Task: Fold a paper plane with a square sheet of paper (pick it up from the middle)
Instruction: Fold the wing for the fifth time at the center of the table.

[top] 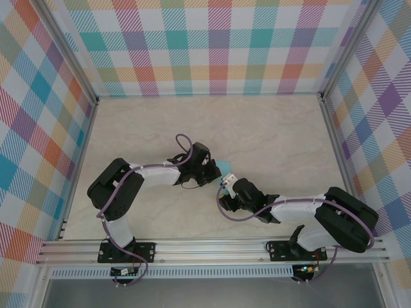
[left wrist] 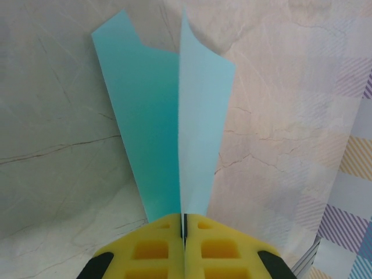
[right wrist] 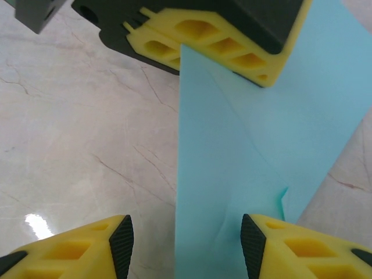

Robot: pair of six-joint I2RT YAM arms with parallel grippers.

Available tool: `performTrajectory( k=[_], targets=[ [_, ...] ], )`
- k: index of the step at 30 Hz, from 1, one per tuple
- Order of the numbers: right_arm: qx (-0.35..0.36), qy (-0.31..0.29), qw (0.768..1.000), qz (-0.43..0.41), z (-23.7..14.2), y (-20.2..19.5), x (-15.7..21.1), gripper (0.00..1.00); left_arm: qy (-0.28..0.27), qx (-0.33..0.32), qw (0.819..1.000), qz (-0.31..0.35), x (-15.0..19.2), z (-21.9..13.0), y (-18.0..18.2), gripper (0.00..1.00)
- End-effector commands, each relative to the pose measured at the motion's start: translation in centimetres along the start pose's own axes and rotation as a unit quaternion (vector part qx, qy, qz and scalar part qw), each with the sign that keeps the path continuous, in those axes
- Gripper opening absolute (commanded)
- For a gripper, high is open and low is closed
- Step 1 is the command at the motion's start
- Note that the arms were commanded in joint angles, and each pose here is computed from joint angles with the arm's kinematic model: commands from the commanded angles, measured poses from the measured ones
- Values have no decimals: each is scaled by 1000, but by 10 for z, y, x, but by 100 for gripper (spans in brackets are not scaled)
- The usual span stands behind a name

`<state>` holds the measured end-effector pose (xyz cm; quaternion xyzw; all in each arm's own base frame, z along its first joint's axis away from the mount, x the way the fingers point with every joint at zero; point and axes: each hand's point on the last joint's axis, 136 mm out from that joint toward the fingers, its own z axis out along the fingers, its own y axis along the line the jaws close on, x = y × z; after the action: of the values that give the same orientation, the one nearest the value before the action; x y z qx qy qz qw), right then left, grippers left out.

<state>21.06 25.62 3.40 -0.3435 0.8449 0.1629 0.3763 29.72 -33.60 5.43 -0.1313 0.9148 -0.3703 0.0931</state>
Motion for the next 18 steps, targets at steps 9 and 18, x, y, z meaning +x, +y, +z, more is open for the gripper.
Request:
performTrajectory(
  k=[9, 18],
  targets=[
    [46, 1, 997, -61, 20, -4, -12, 37, 14, -7, 1000, -4, -1, -3, -1, 0],
    [52, 5, 998, -46, 18, -7, -7, 21, 9, -14, 1000, -4, -4, -5, 1, 0]
  ],
)
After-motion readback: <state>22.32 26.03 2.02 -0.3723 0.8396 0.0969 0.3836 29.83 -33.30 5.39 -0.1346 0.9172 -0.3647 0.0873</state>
